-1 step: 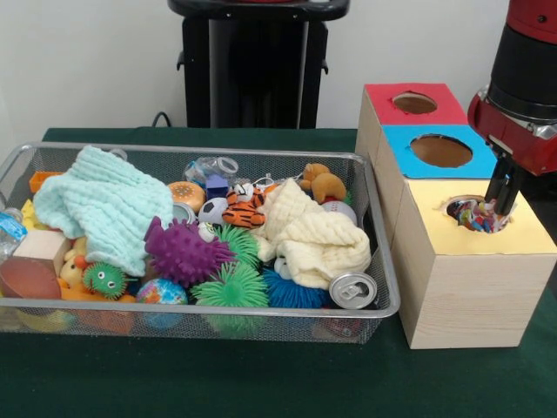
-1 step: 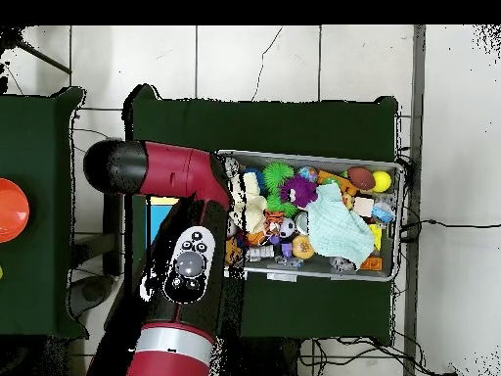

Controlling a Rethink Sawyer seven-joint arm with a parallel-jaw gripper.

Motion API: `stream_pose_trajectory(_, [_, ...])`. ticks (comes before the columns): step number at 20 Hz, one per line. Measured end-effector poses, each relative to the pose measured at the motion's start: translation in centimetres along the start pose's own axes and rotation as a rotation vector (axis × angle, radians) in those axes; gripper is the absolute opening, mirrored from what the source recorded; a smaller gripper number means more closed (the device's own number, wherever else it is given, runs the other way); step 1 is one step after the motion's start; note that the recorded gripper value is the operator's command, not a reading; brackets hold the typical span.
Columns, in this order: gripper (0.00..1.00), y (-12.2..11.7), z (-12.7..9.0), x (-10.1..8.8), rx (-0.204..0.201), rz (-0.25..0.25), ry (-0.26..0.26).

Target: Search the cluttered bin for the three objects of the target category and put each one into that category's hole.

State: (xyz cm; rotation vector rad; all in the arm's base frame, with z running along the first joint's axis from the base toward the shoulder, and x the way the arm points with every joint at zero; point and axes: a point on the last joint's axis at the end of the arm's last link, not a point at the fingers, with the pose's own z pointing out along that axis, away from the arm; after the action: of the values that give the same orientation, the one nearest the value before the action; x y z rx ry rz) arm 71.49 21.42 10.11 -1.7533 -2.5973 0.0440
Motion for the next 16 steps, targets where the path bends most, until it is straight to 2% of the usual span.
stream_pose_trajectory(16, [0.00,0.00,-0.07,-0.23,-0.001,0.003,0.000])
